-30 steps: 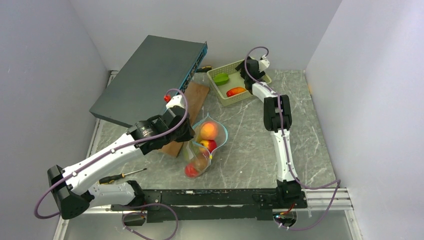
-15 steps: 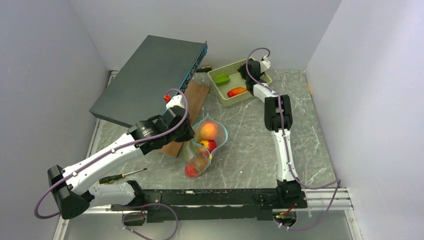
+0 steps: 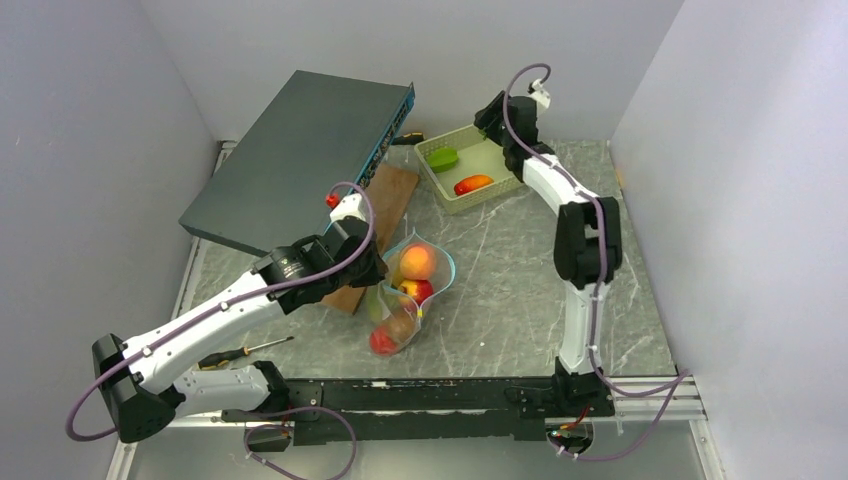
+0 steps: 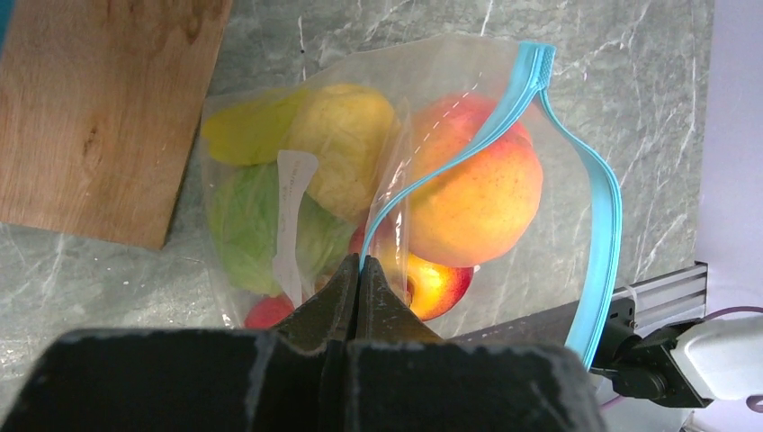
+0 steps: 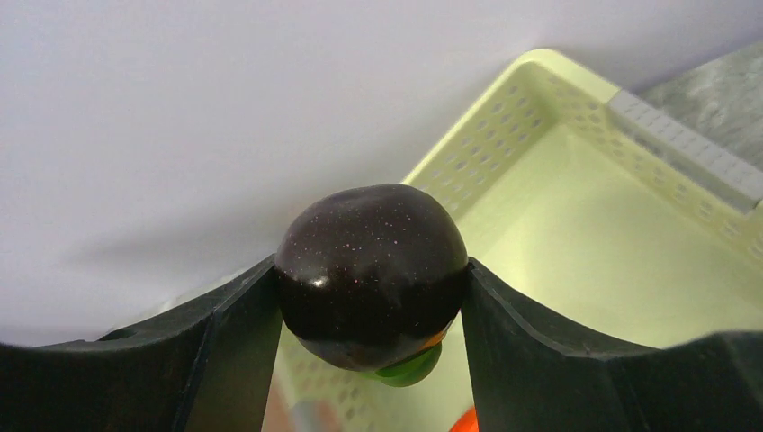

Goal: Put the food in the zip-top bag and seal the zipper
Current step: Place the fake fruit in the zipper food storage bag.

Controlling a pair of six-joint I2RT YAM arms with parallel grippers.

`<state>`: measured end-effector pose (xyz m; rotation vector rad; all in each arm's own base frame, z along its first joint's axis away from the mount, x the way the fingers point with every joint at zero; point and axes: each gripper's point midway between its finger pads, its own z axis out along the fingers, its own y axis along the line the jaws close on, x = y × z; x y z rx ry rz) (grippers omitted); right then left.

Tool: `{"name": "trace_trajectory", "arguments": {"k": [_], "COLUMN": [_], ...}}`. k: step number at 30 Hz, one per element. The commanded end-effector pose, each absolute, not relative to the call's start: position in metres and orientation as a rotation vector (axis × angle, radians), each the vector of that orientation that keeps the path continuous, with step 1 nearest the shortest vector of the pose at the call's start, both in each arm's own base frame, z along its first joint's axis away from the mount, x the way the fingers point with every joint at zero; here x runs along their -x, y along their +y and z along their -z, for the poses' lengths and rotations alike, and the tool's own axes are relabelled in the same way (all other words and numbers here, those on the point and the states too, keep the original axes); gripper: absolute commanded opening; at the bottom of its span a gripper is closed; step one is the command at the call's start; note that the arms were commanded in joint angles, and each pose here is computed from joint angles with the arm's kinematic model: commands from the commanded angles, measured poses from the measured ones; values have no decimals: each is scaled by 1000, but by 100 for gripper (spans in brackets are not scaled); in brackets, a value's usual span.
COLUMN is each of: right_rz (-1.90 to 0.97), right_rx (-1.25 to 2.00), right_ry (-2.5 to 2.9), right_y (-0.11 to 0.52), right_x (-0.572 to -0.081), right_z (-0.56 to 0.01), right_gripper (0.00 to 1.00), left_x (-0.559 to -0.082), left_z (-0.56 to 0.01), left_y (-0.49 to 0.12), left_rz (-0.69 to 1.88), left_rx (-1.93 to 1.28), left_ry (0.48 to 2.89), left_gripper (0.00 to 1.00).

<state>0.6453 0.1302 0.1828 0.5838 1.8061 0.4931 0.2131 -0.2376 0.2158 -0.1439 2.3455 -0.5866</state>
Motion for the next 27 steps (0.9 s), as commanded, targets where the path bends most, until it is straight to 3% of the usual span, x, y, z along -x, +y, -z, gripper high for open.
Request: {"name": "trace_trajectory", "arguments": {"k": [1,9,17,27], "right_rz": [-575,-668,-771,-823], "right_rx": [-435,-182,122,316], "right_ry": [1775,1918,1895,1967], "right_y": [166,215,243,273], "right_x": [-584,-460,-330,-235], "right_z": [-253,-269,-325,-299], "right_gripper": [19,19,20,32], "left_x": [-221,-224,-227,-228], "left_z": [-232,-242,-242,-228], "left_y": [-236,-236,-250,-264], "left_rz": [620,638,694,720], "left_rx": [155,140,112,62], "left_ry": [2260,2215,2204,2230], "left_gripper": [0,0,0,0]}}
